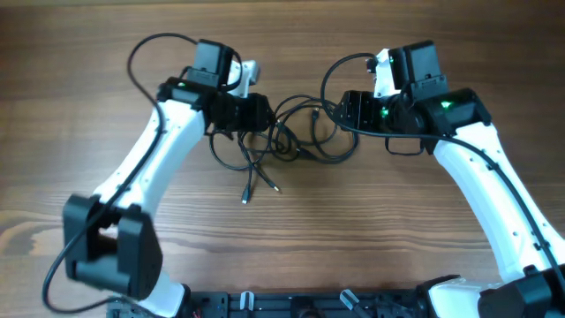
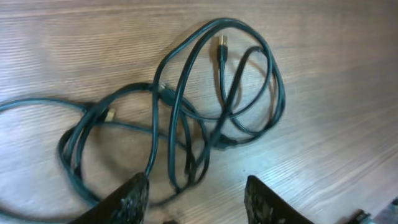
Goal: Untangle cables
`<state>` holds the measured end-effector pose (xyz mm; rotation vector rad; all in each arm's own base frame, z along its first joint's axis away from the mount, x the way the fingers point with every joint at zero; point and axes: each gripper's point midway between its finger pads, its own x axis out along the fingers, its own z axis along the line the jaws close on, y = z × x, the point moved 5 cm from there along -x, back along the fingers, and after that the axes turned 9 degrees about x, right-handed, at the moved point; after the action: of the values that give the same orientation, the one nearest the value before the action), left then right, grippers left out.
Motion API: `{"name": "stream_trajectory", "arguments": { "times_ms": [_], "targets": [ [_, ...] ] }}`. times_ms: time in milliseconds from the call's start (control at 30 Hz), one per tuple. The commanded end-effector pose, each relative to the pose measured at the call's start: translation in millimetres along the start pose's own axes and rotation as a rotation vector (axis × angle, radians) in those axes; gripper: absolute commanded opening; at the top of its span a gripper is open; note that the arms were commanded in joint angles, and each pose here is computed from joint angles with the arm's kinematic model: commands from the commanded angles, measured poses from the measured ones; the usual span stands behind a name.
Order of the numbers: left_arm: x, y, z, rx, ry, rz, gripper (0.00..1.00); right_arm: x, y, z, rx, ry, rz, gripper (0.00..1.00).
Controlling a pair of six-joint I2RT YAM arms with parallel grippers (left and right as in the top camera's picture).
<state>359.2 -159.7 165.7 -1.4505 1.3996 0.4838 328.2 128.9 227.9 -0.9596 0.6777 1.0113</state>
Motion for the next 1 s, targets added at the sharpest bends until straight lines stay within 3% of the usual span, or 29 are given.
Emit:
{"name": "stream_trajectory", "arguments": {
  "times_ms": [0, 267, 567, 700, 967],
  "targets": [
    [32, -6, -17, 0.072, 0.03, 0.01, 0.49, 5, -1, -6, 0.016, 0.027, 0.002, 0.81],
    [55, -12, -13, 0.068, -0.108, -0.02, 0.49, 5, -1, -5, 0.014, 0.025, -0.001, 0.81],
    [78, 1, -25, 0.097, -0.095, 0.037, 0.31, 5, -1, -6, 0.011, 0.029, -0.002, 0.81],
    [78, 0, -26, 0.099, -0.095, 0.035, 0.05, 5, -1, -6, 0.011, 0.029, -0.002, 0.82],
    [53, -14, -45, 0.074, -0.031, -0.022, 0.04, 5, -1, -6, 0.011, 0.029, -0.001, 0.82]
  ]
}}
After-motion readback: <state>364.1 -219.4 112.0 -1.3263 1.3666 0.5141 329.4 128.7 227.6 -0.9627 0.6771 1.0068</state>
